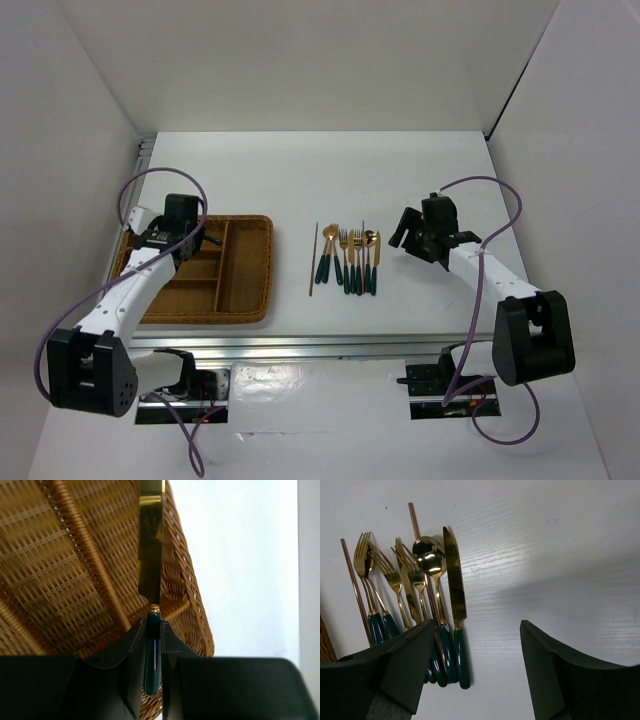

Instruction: Sort the eating utensils into containers

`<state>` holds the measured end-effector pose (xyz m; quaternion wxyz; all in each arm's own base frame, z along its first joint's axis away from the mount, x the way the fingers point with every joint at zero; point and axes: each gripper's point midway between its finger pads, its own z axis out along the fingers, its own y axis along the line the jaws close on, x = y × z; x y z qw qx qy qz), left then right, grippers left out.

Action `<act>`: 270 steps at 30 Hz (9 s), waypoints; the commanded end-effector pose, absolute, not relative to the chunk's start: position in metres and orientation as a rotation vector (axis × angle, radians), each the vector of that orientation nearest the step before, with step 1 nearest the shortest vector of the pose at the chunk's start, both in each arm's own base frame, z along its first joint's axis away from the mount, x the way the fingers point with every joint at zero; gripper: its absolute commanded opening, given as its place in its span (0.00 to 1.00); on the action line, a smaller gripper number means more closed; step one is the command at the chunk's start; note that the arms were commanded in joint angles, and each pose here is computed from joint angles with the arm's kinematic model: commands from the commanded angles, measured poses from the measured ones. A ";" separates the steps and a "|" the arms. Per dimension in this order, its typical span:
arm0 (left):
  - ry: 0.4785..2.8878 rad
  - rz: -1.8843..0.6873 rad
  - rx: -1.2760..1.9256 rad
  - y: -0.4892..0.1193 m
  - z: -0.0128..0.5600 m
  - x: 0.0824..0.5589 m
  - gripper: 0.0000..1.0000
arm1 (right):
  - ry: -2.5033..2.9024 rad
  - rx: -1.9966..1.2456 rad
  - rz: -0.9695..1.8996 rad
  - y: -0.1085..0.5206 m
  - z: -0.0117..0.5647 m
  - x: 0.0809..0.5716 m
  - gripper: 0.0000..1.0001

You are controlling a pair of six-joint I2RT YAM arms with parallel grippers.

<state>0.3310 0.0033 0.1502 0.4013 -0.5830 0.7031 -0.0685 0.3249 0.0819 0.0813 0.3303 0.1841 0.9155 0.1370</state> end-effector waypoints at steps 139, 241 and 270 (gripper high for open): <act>2.621 -0.113 0.204 -0.364 0.014 0.321 0.42 | 2.359 0.493 0.297 0.070 0.081 0.322 0.76; 2.032 -0.753 -0.250 -0.191 0.251 0.391 0.75 | 2.292 0.580 0.313 0.067 0.102 0.320 0.85; 2.395 -0.763 0.431 -0.452 0.093 0.289 0.56 | 2.266 0.738 0.173 0.032 0.107 0.279 0.72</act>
